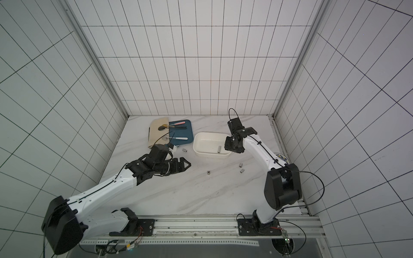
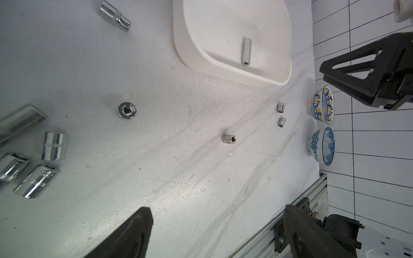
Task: Put the socket on the desktop into the storage box
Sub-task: Pick up the socket head from the center of the board.
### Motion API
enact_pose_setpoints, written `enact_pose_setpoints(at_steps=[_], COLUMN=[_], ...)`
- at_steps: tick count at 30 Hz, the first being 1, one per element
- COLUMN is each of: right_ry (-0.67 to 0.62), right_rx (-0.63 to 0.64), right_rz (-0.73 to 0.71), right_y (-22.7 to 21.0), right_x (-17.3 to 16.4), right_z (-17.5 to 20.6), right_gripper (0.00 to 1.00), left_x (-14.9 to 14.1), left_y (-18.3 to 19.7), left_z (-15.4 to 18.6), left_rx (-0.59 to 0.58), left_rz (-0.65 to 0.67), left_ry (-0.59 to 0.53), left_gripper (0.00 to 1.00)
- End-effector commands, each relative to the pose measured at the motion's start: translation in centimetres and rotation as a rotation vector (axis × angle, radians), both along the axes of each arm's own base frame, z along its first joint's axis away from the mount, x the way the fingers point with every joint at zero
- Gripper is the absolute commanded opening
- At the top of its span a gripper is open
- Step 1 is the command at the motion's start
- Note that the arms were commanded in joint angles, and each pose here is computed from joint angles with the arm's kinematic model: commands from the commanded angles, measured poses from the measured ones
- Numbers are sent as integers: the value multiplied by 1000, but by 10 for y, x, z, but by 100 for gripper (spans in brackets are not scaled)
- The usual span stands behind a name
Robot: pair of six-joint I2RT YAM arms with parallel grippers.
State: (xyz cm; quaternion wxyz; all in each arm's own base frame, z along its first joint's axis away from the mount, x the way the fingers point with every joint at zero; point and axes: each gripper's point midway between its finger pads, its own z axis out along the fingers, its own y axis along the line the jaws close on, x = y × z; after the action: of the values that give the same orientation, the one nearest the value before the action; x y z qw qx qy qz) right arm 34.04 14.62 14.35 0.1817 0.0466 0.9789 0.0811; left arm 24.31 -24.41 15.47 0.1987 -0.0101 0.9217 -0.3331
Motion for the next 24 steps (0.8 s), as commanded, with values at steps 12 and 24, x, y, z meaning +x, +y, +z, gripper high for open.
enact_pose_setpoints(at_steps=[12,24], right_ry=[93,179], right_rx=[-34,-40], right_rz=[-135,-174], right_y=[-66,-75], right_x=[-57,-65], right_z=[-37,-79], right_gripper=[44,44], left_x=[-8,-13], left_y=[-54,-68], left_z=[-9,-12], left_rx=[42,47], left_rz=[-116,-152], left_ry=[-50,-56], left_gripper=[94,93])
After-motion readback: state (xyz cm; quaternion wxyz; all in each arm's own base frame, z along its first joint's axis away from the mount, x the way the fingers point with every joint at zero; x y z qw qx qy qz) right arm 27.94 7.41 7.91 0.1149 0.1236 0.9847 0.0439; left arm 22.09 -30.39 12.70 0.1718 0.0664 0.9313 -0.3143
